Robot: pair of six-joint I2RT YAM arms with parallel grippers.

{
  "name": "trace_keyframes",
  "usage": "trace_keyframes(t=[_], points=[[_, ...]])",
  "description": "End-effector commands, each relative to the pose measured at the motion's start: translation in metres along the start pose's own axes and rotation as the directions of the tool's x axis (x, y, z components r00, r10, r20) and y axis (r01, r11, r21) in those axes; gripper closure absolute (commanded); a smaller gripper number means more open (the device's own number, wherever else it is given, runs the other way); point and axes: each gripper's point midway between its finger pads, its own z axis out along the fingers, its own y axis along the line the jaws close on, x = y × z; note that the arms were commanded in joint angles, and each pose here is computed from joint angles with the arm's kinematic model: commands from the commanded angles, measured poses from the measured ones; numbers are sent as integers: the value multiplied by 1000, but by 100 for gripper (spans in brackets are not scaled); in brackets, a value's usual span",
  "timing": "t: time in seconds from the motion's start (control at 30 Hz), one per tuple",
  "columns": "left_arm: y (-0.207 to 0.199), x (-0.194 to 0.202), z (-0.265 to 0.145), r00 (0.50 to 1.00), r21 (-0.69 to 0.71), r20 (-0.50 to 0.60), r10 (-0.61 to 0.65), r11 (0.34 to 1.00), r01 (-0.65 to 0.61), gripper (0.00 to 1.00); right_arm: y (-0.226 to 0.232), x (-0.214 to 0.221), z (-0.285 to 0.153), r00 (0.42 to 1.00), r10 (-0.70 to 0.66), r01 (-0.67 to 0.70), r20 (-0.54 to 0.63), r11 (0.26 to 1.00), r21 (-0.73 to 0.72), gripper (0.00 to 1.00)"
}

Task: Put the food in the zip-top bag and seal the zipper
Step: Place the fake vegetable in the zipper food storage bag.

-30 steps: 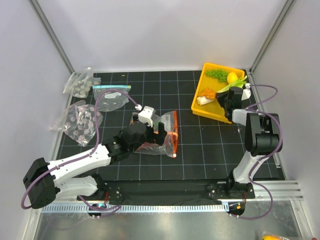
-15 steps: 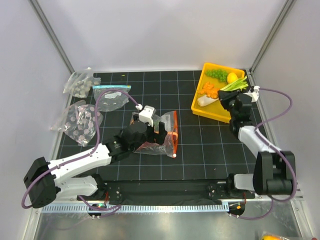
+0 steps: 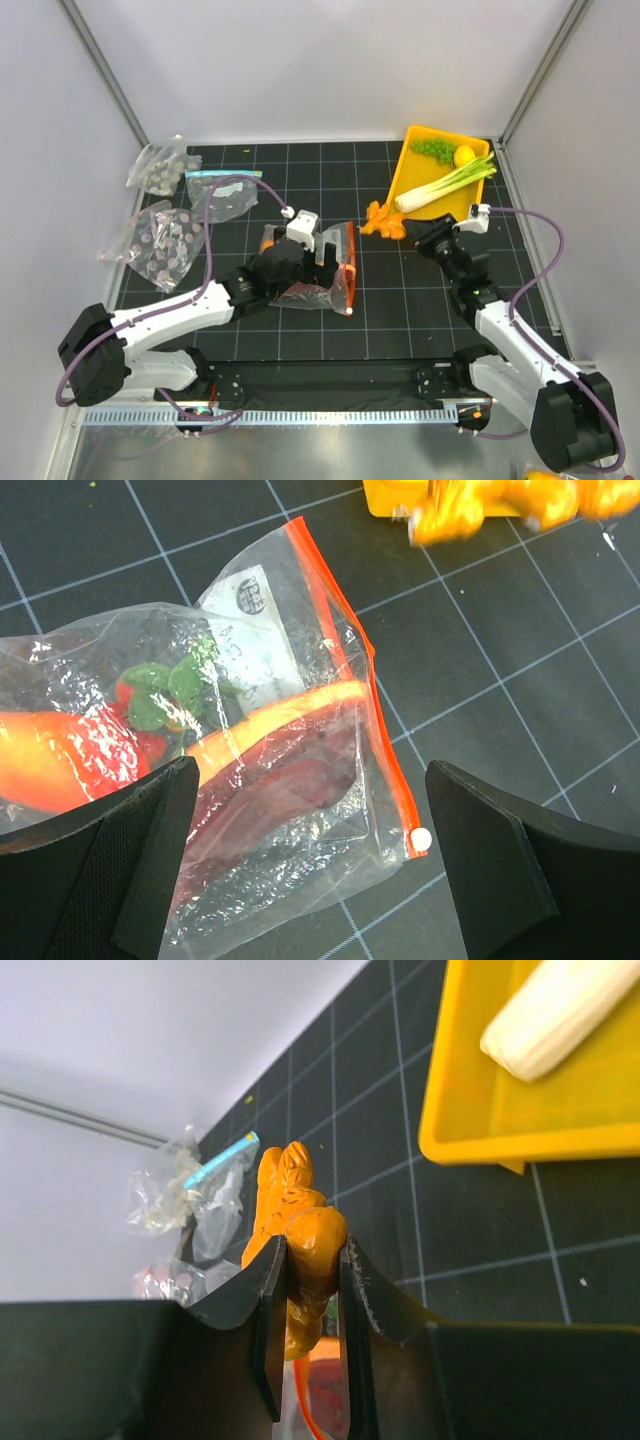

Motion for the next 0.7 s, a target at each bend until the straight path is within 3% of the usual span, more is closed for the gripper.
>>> trace_keyframes(t=[0.0,0.4,0.67], points=[[-8,-20,1,999,17,45,0,1000,-1,0,-5,12,-8,999,-18,17,-35,1000,-8,95],[-8,-11,10,1000,9,14,10,1000,-10,0,-34,61,-4,986,-23,29,-162,999,29,98],[-11,-6,16,1000,9,-7,7,1000,-7,0,-14,87,5,973,-53,39,-227,997,-63,99]])
